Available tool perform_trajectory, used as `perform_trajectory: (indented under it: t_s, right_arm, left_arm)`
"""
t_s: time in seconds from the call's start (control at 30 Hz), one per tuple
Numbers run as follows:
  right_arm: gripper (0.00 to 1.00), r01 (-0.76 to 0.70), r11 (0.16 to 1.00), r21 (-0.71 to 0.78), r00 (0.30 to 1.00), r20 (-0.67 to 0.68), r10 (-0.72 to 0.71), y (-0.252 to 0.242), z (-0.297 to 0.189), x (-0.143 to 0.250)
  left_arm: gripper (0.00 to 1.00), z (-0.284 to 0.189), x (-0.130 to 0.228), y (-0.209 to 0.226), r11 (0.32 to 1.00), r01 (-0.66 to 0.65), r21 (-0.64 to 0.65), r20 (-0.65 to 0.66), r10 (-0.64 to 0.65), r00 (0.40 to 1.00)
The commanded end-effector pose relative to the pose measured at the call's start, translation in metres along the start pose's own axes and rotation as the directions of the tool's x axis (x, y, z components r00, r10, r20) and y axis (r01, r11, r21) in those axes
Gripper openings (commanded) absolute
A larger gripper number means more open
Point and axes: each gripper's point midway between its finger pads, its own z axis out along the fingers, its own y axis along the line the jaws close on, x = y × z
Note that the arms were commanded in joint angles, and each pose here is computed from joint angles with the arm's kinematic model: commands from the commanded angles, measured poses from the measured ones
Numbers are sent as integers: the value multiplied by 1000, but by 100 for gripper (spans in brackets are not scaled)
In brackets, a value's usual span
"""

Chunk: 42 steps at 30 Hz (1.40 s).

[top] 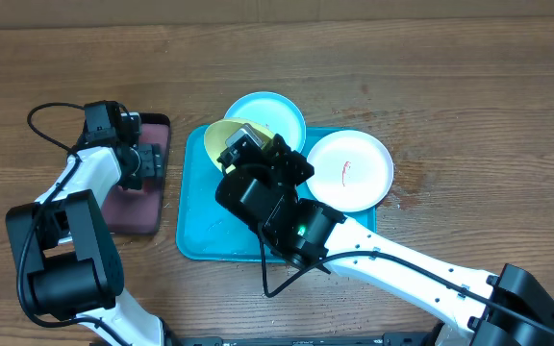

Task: Clean dirty plates on tray and stack at the side
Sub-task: 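Lift the yellow plate with the right gripper and tilt it up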

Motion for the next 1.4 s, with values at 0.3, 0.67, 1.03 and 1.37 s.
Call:
perform_trajectory:
  t_s: [0.3,0.67,1.03,1.37]
  right_arm:
    - [4,-43,999,16,999,32,42,-12,-8,-14]
    - [4,-42,999,17,999,31,42,-13,-8,-14]
    - [4,-42,999,17,999,32,42,-13,-8,-14]
    - [4,-38,995,92,998,47,34,-22,-14,-19]
  left_arm:
    - [56,-16,21,-4,1000,3,21,-102,-1,995]
    - [4,-20,21,-3,1000,3,19,-107,-1,994]
    - [68,-63,-14,1,998,62,14,-22,-62,998]
    - [73,-62,0,-5,993,110,38,-79,-107,991]
